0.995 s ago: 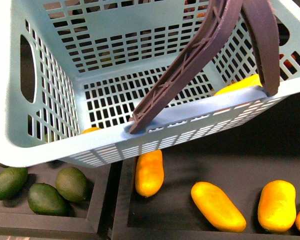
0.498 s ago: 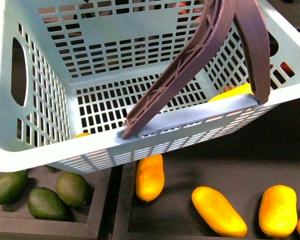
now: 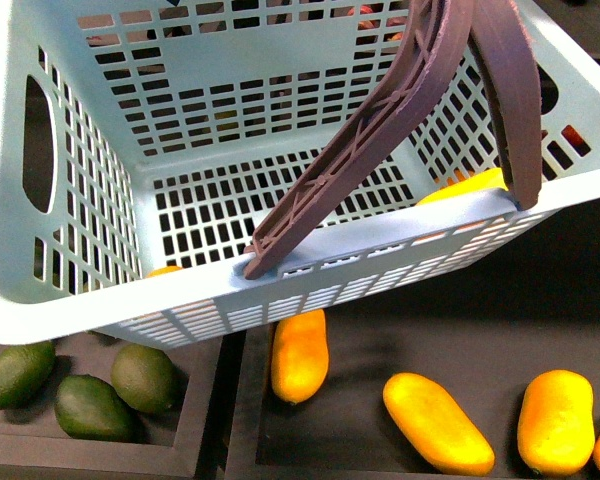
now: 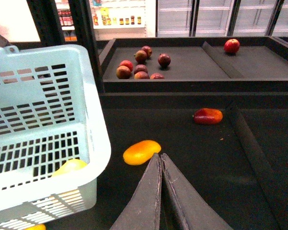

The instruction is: Pick lemon and mango into basket

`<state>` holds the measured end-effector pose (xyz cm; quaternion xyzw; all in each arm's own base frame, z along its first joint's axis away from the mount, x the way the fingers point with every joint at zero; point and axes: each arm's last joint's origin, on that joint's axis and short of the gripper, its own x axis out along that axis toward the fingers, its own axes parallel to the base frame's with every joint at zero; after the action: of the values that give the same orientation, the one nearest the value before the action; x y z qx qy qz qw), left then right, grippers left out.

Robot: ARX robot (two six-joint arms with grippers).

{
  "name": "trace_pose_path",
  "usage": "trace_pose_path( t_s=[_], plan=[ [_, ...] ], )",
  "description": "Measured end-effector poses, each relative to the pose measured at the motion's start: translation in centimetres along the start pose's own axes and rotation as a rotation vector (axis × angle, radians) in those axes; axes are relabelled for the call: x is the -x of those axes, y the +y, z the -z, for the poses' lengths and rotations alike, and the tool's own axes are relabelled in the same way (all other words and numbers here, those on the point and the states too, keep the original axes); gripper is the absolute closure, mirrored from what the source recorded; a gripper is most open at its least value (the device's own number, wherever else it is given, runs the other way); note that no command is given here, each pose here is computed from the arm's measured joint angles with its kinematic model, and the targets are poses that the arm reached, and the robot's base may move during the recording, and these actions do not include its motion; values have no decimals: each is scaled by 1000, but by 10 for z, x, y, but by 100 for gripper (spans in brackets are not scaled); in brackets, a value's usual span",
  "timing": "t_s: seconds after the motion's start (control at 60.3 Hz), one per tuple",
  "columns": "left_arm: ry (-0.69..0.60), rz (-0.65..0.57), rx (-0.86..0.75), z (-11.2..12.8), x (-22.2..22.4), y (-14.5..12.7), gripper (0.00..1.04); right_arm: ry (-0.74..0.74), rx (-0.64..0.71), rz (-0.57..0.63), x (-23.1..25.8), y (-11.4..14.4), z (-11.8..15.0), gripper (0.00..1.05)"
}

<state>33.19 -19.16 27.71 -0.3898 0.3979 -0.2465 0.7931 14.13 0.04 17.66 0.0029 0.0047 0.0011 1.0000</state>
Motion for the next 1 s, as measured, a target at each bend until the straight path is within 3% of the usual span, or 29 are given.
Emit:
trace_pose_path(
  t_s=[0.995],
  plan=[
    [3,2,2,0,0,0,100,-27,0,-1,30,0,5,103]
  ],
)
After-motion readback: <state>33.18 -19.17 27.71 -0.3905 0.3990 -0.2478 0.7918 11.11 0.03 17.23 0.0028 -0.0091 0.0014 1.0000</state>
